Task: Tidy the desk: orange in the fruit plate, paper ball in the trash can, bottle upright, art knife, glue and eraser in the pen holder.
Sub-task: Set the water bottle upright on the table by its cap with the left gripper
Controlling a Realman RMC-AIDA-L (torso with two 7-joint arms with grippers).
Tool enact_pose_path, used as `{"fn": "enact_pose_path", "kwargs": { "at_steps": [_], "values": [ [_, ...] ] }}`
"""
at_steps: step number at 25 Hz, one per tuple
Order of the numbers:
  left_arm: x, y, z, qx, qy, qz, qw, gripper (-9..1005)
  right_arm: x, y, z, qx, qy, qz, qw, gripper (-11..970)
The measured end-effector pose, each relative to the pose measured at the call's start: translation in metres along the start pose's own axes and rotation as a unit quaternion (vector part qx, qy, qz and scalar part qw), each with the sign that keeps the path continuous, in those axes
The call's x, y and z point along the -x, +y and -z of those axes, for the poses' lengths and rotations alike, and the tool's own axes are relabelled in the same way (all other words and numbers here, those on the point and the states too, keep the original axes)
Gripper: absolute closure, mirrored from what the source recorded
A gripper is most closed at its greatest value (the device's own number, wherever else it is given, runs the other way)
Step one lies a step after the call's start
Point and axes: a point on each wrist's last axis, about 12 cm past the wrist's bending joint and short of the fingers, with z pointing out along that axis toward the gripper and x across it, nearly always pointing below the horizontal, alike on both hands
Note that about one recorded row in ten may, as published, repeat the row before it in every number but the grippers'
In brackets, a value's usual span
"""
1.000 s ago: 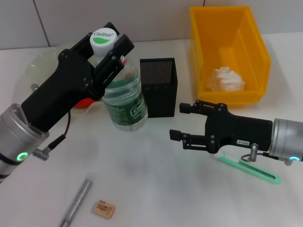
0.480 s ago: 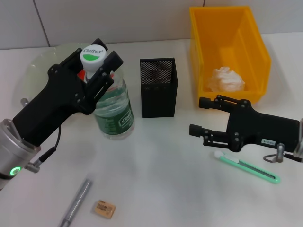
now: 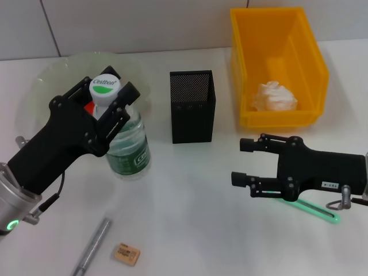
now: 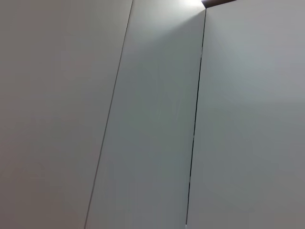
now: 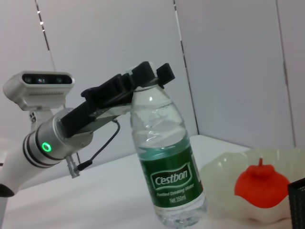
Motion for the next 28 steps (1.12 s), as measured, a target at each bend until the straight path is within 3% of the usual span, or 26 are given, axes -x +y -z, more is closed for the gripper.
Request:
{"fn": "enact_pose_path", "kwargs": {
  "at_steps": [13, 28],
  "values": [
    [-0.008, 0.001, 0.019, 0.027, 0.023, -0.033, 0.999, 470, 0.001, 0.000, -0.002, 0.009, 0.013, 0.001, 1.000, 192],
    [-0.004, 0.016, 0.039, 0.077, 0.035, -0.056, 0.995, 461, 0.002, 0.001, -0.010, 0.026, 0.020, -0.003, 0.999, 192]
  ]
}}
